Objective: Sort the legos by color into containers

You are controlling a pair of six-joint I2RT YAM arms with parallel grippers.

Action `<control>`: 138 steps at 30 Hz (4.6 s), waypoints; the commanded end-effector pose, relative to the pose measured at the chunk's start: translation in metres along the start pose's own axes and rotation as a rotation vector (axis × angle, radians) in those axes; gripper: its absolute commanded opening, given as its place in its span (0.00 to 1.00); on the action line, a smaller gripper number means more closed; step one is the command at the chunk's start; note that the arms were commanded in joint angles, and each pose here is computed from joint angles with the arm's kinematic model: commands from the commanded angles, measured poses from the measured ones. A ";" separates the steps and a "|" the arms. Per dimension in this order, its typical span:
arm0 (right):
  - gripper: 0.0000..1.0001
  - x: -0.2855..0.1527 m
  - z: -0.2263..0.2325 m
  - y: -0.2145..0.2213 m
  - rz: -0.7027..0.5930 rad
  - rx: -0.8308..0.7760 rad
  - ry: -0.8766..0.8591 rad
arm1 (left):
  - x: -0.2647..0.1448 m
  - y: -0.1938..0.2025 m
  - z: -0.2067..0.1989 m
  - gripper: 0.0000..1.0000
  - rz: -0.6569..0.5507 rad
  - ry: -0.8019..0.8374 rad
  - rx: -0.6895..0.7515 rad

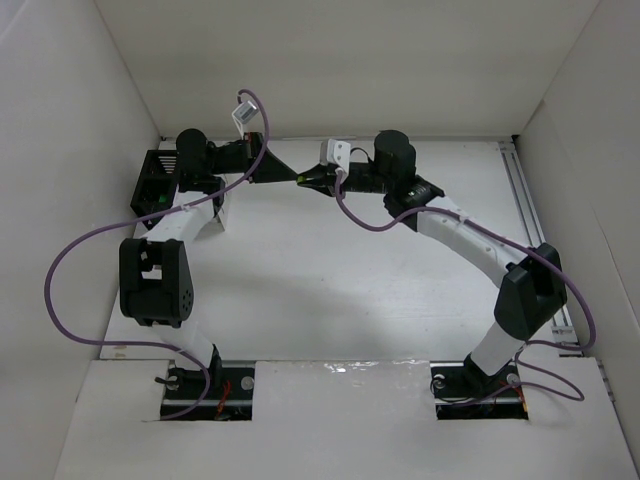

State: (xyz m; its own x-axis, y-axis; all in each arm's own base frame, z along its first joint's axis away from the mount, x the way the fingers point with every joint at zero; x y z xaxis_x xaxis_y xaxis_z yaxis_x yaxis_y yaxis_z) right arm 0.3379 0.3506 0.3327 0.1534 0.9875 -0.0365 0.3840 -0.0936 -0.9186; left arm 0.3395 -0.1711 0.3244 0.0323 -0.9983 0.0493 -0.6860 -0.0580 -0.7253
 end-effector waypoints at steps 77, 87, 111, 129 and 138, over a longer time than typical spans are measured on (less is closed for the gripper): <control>0.81 -0.073 -0.032 0.026 0.055 0.073 0.313 | -0.184 0.000 0.062 0.00 -0.091 -1.167 0.210; 0.82 -0.069 -0.033 0.030 0.069 0.091 0.296 | -0.227 -0.005 0.095 0.00 -0.074 -1.393 0.148; 0.84 -0.074 -0.041 0.039 0.101 0.111 0.325 | -0.232 -0.021 0.125 0.39 -0.077 -1.480 0.117; 0.86 -0.169 -0.082 0.099 0.218 0.663 0.659 | -0.058 -0.006 0.075 1.00 0.090 -0.949 0.410; 0.90 -0.242 -0.068 0.154 0.342 0.782 0.855 | -0.055 0.005 0.123 1.00 0.097 -0.979 0.251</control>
State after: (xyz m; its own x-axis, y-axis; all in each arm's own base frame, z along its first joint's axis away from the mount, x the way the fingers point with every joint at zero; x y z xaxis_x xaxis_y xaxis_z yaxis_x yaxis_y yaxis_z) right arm 0.4297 0.1026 0.2343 0.7858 0.5438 -0.2947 -0.3722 0.0353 -0.9275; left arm 0.4131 -0.1168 0.2270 0.6212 -0.5636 -0.5445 -0.5600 0.1667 -0.8115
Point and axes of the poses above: each gripper's point midway between its finger pads, its own x axis out along the fingers, its own z axis along the line the jaws close on, y = z × x, the point moved 4 cm from there along -x, back along the fingers, and after that the axes turned 3 degrees about x, right-handed, at the moved point
